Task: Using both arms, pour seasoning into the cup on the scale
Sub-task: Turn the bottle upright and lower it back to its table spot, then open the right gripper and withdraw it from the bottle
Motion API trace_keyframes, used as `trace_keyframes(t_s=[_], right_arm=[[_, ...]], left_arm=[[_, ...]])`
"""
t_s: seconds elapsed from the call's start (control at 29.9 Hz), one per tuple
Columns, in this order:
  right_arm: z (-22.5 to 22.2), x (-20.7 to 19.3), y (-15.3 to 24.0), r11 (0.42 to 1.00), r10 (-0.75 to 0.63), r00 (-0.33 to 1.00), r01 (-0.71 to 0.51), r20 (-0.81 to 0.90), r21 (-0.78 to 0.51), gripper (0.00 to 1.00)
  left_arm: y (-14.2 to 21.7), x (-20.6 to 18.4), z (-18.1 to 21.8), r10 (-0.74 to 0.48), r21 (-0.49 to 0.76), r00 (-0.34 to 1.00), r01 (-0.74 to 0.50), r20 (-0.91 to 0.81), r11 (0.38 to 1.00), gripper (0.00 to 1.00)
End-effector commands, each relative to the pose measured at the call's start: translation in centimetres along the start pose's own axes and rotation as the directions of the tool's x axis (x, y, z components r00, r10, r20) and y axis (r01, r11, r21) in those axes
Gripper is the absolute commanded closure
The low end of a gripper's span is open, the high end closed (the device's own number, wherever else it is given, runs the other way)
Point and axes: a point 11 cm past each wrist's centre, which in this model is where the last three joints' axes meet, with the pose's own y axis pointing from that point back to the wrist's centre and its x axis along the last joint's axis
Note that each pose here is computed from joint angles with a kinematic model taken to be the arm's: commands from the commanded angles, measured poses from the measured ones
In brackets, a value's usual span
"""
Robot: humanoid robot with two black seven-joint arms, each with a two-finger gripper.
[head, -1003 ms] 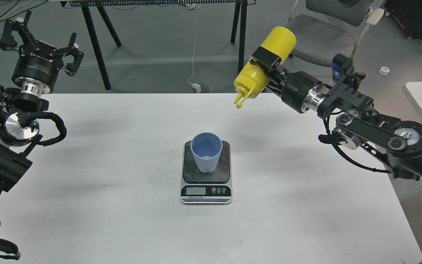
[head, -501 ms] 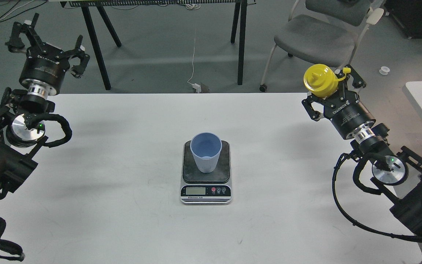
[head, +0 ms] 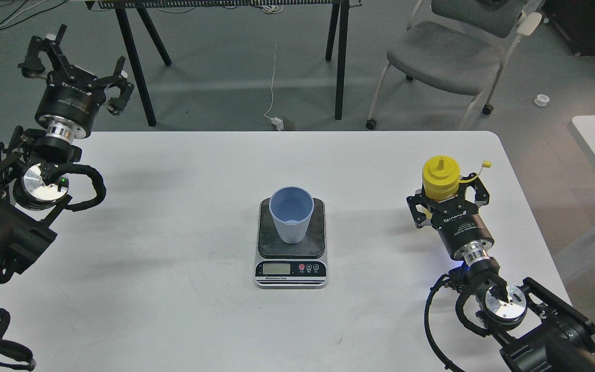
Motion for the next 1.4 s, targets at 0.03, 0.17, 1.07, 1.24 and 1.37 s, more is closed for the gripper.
trace_keyframes(t_s=[0.03, 0.17, 1.07, 1.24, 1.37], right_arm=[[0.5, 1.2, 1.2, 0.999, 0.034, 0.999, -0.034, 0.011, -0.001, 0.61], [0.2, 2.8, 2.2, 0.997, 0.079, 0.997, -0.079, 0.002, 0.003, 0.61], [-3.1, 5.2, 8.8, 0.988, 0.152, 0.988, -0.151, -0.011, 0.042, 0.01], [-4.4, 4.7, 11.4, 0.987, 0.152, 0.988, -0.151, -0.004, 0.058, 0.01], [-7.6, 3.9, 12.7, 0.987, 0.147, 0.987, -0.142, -0.07, 0.071, 0.01]], left_arm=[[-0.2, -0.7, 0.0, -0.016, 0.006, 1.0, 0.016, 0.008, 1.0, 0.0], [-0.5, -1.3, -0.2, -0.023, 0.009, 1.0, 0.023, 0.005, 1.0, 0.0], [-0.7, -1.9, -0.2, -0.034, 0.009, 0.999, 0.034, 0.001, 0.999, 0.0], [-0.6, -1.9, -0.3, -0.03, 0.01, 1.0, 0.03, 0.0, 0.999, 0.0], [-0.5, -1.8, -0.2, -0.029, 0.008, 1.0, 0.029, 0.003, 1.0, 0.0]])
